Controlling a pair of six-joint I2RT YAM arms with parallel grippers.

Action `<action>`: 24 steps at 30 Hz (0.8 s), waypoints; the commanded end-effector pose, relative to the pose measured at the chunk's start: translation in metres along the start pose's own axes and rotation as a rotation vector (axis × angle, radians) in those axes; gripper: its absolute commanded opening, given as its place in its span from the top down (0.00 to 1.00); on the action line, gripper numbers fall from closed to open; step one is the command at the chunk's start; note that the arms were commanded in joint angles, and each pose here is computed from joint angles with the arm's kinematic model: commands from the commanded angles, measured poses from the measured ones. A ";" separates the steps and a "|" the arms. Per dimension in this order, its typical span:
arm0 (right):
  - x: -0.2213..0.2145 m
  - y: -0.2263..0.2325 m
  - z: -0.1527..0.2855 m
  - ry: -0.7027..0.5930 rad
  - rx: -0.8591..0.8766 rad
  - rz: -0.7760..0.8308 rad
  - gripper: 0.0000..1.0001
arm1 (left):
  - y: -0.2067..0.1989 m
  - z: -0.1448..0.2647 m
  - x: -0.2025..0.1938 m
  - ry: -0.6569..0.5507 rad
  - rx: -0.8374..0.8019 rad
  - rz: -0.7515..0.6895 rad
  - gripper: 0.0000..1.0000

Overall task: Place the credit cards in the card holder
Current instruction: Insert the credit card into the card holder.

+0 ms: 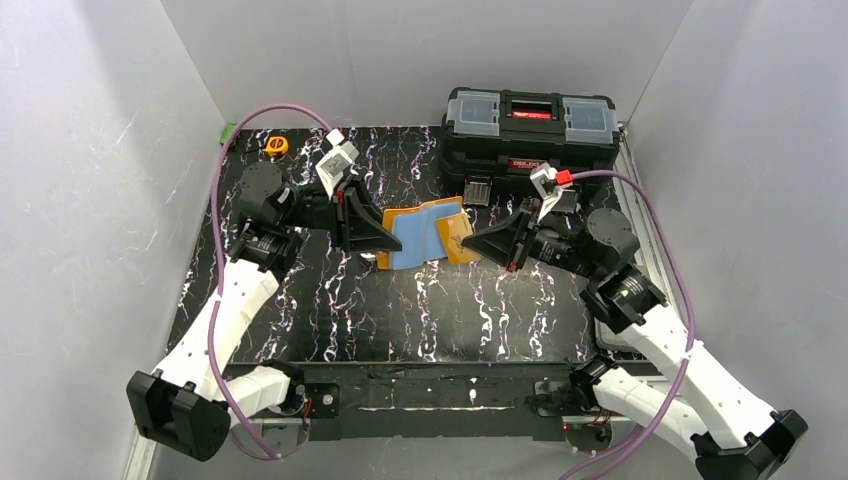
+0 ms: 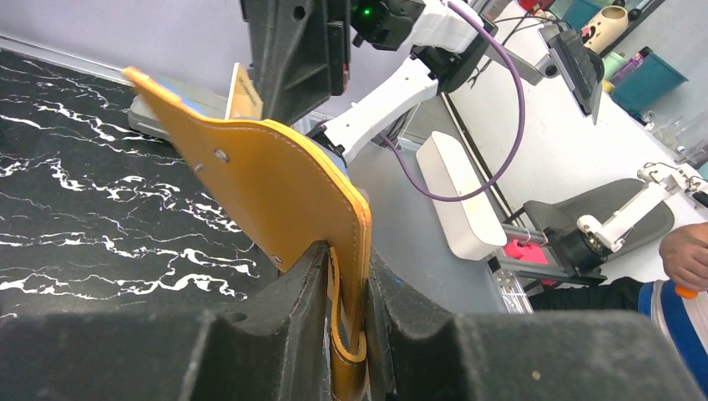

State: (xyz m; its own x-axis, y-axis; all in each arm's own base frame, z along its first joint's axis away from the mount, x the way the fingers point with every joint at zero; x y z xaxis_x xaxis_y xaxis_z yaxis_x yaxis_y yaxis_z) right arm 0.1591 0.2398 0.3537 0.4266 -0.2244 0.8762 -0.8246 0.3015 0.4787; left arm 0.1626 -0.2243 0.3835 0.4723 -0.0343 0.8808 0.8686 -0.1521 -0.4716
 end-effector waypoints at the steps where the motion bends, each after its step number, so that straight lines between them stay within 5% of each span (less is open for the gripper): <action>1: 0.033 0.025 -0.005 -0.083 0.099 0.041 0.99 | -0.024 -0.003 0.003 0.020 -0.054 -0.066 0.81; 16: 0.019 0.047 -0.004 -0.077 0.247 0.062 0.99 | -0.011 -0.006 0.006 -0.049 0.037 -0.028 0.99; 24: 0.015 0.041 0.007 -0.114 0.195 0.093 0.99 | -0.015 -0.006 0.015 -0.059 0.030 -0.039 1.00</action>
State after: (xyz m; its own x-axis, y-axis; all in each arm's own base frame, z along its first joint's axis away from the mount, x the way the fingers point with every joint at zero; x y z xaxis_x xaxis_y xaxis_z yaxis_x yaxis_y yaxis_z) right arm 0.1370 0.2496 0.3719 0.3892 -0.2630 0.8828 -0.8877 0.1489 0.4357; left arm 0.1598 -0.2289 0.3887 0.4923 0.0030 0.8704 0.8652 -0.1112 -0.4890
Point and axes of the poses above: each gripper's point midway between its finger pads, its own z axis back along the fingers, its own y axis along the line the jaws close on, x = y × z, the point moved 2 cm from there along z, back along the fingers, and after that the axes turned 1 degree about z, right-handed, at the moved point
